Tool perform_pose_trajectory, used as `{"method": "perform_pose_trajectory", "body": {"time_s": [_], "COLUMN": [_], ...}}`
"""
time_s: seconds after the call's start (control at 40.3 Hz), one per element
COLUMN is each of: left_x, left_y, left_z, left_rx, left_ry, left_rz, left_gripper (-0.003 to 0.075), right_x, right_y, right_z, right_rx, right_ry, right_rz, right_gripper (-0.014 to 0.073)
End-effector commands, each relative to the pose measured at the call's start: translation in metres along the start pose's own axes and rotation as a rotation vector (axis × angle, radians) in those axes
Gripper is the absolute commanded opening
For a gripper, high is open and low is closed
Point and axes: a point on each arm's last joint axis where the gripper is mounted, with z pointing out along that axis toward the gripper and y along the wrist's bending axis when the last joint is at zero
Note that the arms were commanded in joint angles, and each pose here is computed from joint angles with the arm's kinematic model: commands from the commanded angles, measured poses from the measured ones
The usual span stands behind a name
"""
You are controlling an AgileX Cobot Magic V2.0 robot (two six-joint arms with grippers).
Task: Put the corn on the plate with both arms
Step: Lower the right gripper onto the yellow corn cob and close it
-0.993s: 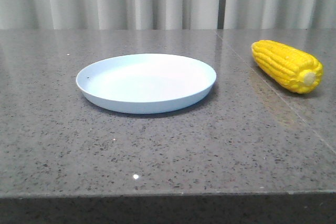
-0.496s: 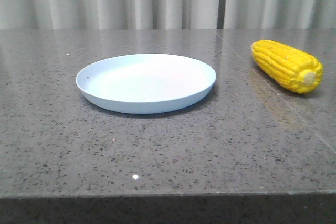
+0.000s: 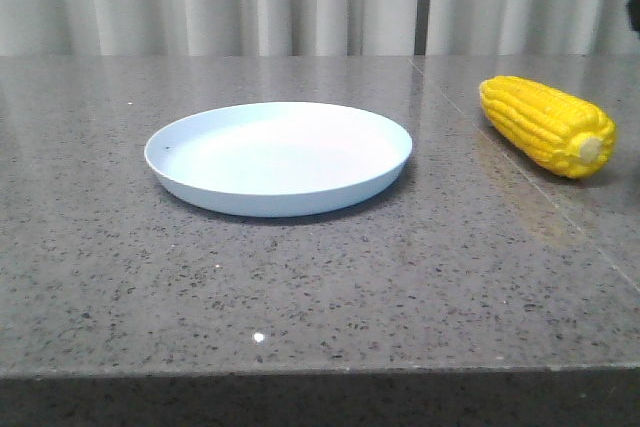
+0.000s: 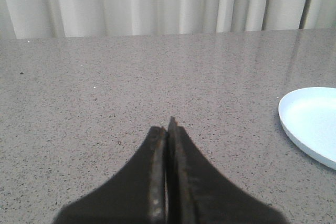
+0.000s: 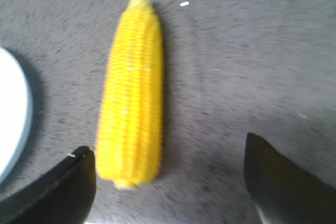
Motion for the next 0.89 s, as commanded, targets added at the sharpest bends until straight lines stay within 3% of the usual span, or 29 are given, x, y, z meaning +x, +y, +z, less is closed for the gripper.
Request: {"method": "perform_pose_trajectory", "body": {"time_s": [0.0,0.248,0.447,0.521,0.794,0.869], "left_x": [-0.014,-0.014,-0.014,-0.014,-0.014,-0.014], "left_y": [0.001,0.001,0.001,0.001,0.001,0.001], "left_z": [-0.002,-0.002,-0.002,-0.002,-0.002,-0.002], "left_rx": [-0.005,-0.005,-0.005,-0.005,-0.005,-0.005], "left_ry": [-0.091,-0.091,-0.091,-0.091,-0.091,-0.091], "left_rz": [-0.004,-0.004,-0.004,-0.004,-0.004,-0.004], "left_gripper": [-0.002,-0.002,-0.002,-0.002,-0.002,-0.002], "right_x": [-0.028,-0.05,-0.051,-0.051,-0.051,-0.052], "right_y": [0.021,0.03,0.03,0.03,0.031,0.031], "right_z": [0.015,0.076,0.098,0.098,0.098,0.095], "right_rx": [-0.05,-0.038,-0.031,-0.03,-0.036,-0.038], "right_ry": [0.0,0.165,0.224,0.229,0.225,0.219], "right_rz": [-0.038,-0.047,-0.039,-0.039,-0.031,-0.032], "right_gripper": [0.0601,0.0601,0.0591,0.0531,0.007,0.0014]}}
